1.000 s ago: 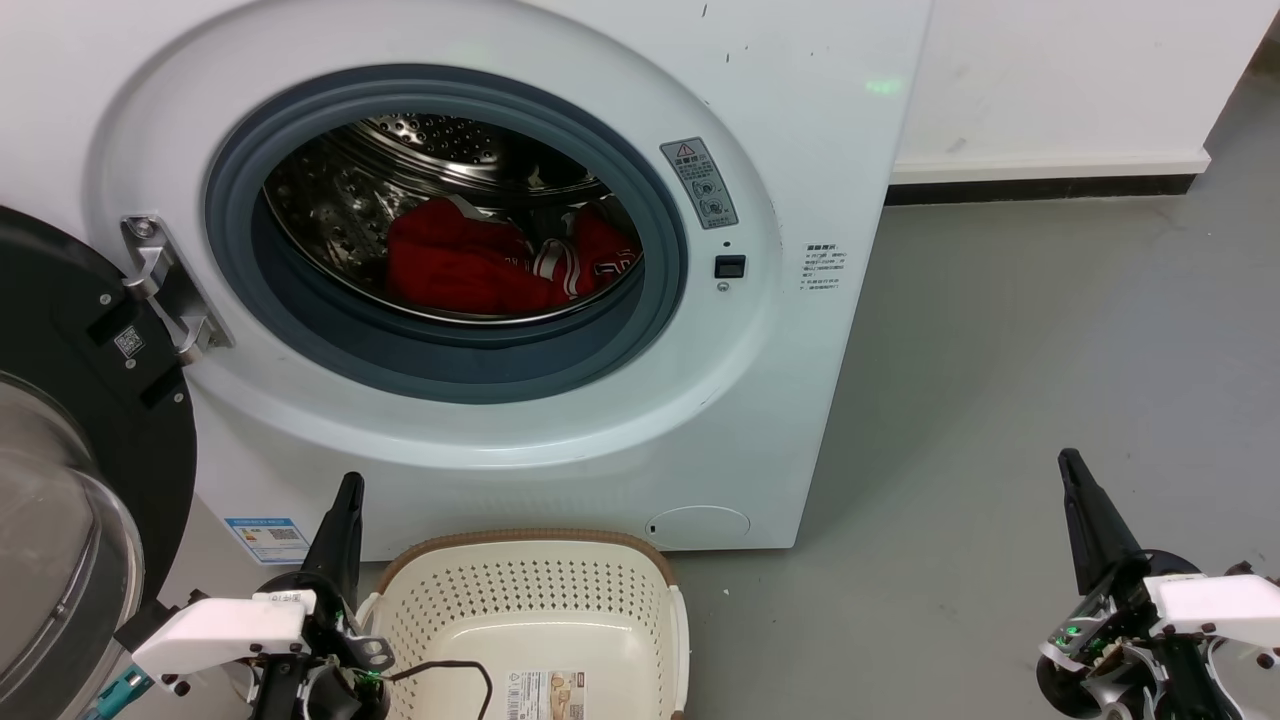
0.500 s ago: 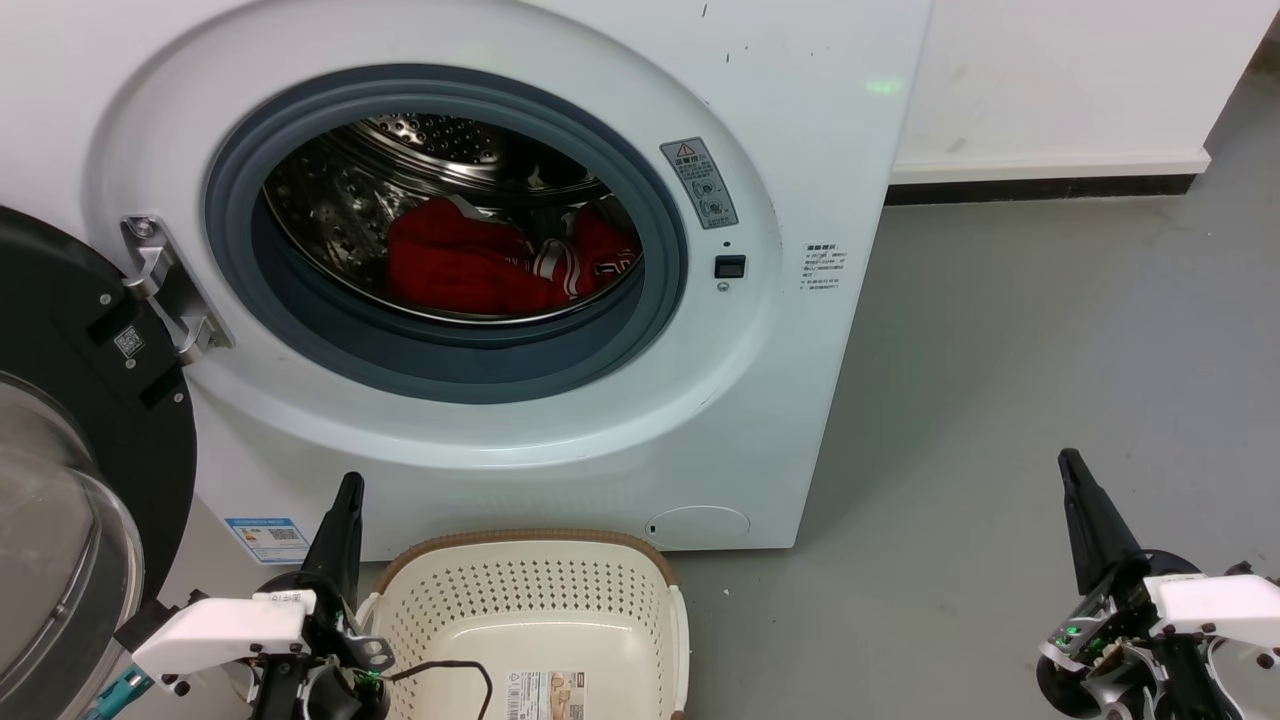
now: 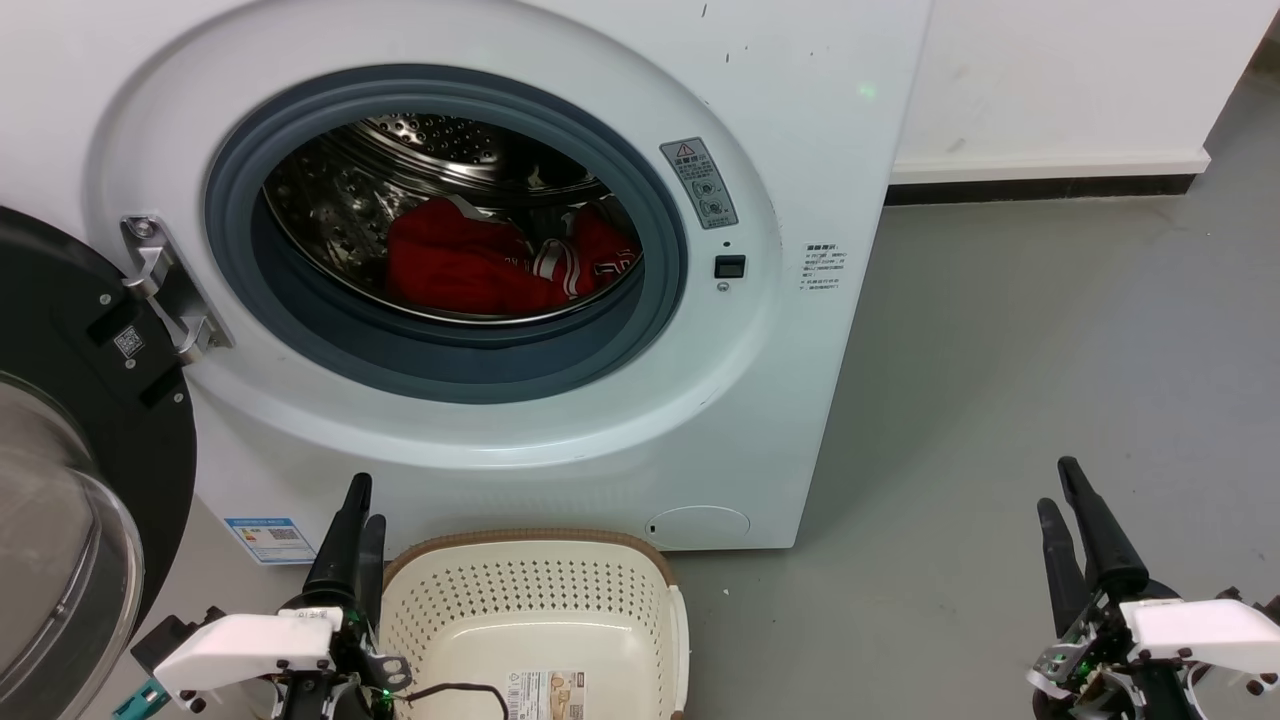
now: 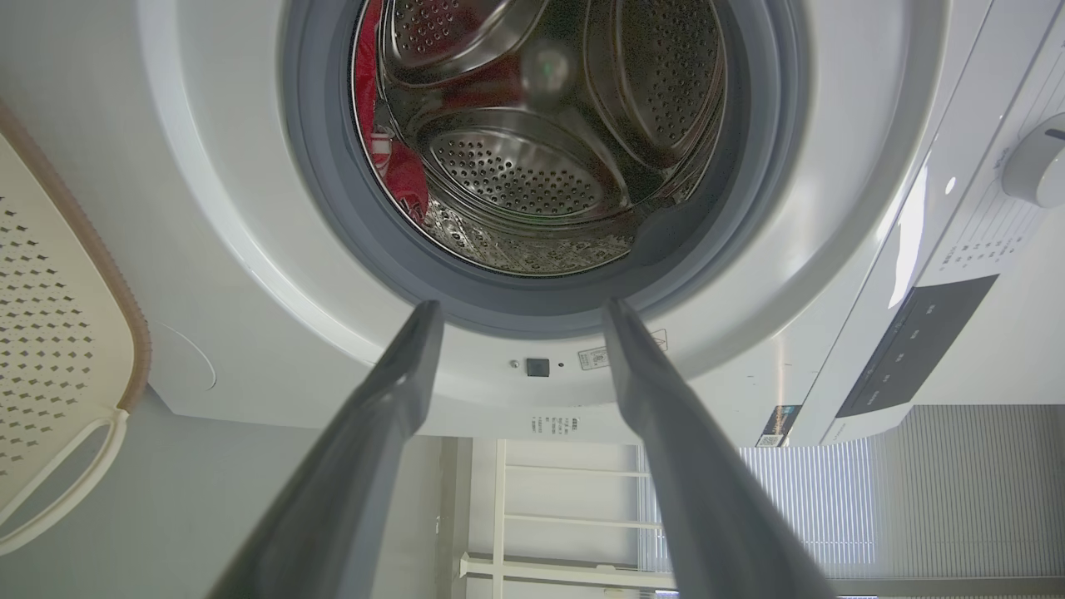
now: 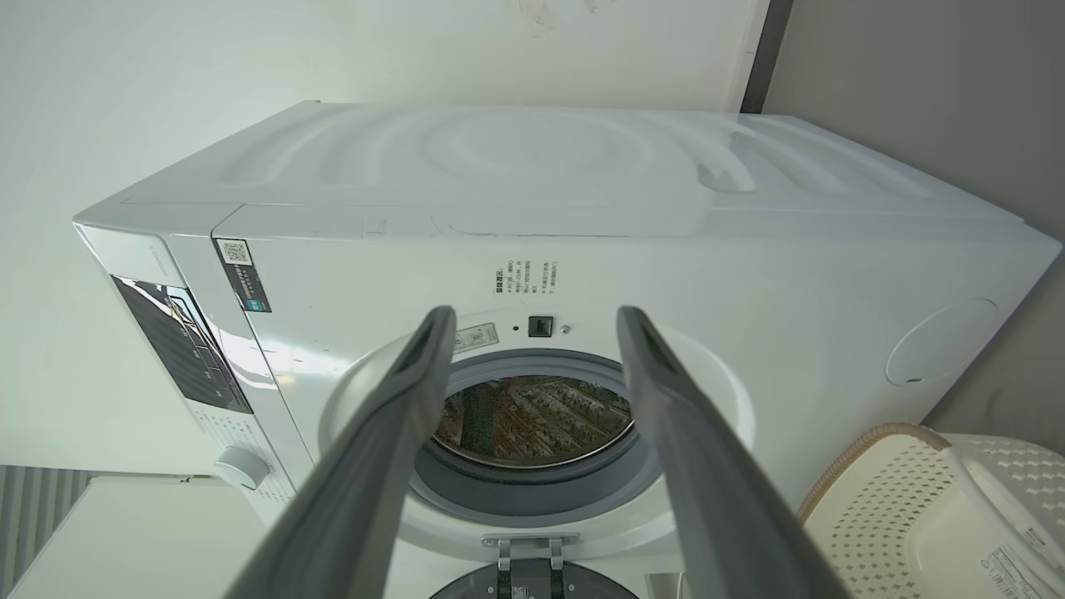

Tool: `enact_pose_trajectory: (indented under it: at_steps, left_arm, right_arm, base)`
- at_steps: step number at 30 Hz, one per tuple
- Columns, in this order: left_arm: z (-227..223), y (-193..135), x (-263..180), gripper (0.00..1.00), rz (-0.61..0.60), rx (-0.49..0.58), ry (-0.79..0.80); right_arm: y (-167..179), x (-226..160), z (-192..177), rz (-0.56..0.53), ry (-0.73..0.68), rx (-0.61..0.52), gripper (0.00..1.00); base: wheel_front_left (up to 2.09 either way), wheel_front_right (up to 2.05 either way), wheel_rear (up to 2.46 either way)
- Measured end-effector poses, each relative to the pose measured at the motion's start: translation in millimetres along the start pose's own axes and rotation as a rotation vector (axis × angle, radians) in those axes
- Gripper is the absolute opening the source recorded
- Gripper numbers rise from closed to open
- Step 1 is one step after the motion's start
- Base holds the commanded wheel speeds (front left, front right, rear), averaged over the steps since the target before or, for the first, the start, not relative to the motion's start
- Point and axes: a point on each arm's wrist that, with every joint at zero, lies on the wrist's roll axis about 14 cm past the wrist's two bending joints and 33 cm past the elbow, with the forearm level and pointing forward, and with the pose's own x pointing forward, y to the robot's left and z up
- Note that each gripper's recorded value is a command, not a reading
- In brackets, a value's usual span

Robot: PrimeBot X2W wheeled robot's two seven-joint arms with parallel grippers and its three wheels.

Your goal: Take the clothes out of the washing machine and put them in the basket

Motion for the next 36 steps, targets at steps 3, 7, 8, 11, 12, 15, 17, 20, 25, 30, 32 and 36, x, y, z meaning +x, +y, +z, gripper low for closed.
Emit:
enact_pose_trajectory:
  at_steps: [3,7,8,11,12,15,17,20,25,30,32,36]
  left_arm:
    - [1.1,-3.7,0.4,1.00,-0.010,0.034,-0.009]
    - [1.5,-10.2,0.9,1.00,-0.029,0.103,-0.017]
    - [1.0,-11.8,1.0,1.00,-0.033,0.125,-0.016]
    - [-0.9,-17.0,1.3,1.00,-0.049,0.197,-0.016]
    - [-1.4,-18.0,1.3,1.00,-0.052,0.219,-0.016]
    - [-1.8,-21.1,1.3,1.00,-0.061,0.282,-0.020]
    - [-2.4,-22.4,1.3,1.00,-0.066,0.323,-0.022]
    - [-3.3,-25.4,1.3,1.00,-0.075,0.382,-0.025]
    - [-3.6,-29.5,1.3,1.00,-0.090,0.483,-0.034]
    - [-5.3,-32.1,1.3,1.00,-0.100,0.583,-0.037]
    - [-6.7,-33.3,1.2,1.00,-0.107,0.626,-0.038]
    - [-10.6,-35.0,1.0,1.00,-0.118,0.697,-0.032]
  right_arm:
    - [-0.1,-1.4,-1.9,0.000,0.001,-0.035,1.00]
    - [3.8,-0.7,-6.4,0.011,0.009,-0.102,1.00]
    - [5.0,-0.5,-7.3,0.015,0.009,-0.126,1.00]
    - [9.6,0.0,-10.4,0.030,0.015,-0.201,1.00]
    - [11.0,0.2,-11.1,0.035,0.015,-0.222,1.00]
    - [13.5,0.0,-14.0,0.044,0.022,-0.304,1.00]
    - [14.2,-1.1,-15.0,0.049,0.021,-0.351,1.00]
    - [15.0,-2.8,-16.5,0.055,0.022,-0.418,1.00]
    - [20.3,-2.6,-20.3,0.078,0.025,-0.542,1.00]
    - [25.6,-2.6,-24.5,0.103,0.026,-0.663,1.00]
    - [26.8,-2.9,-26.3,0.111,0.029,-0.708,1.00]
    - [27.3,-4.1,-28.7,0.121,0.029,-0.783,1.00]
  base:
    - [0.00,0.00,0.00]
    - [0.00,0.00,0.00]
    - [0.00,0.00,0.00]
    - [0.00,0.00,0.00]
    - [0.00,0.00,0.00]
    - [0.00,0.00,0.00]
    - [0.00,0.00,0.00]
    - [0.00,0.00,0.00]
    - [0.00,0.00,0.00]
    - [0.00,0.00,0.00]
    - [0.00,0.00,0.00]
    - [0.00,0.00,0.00]
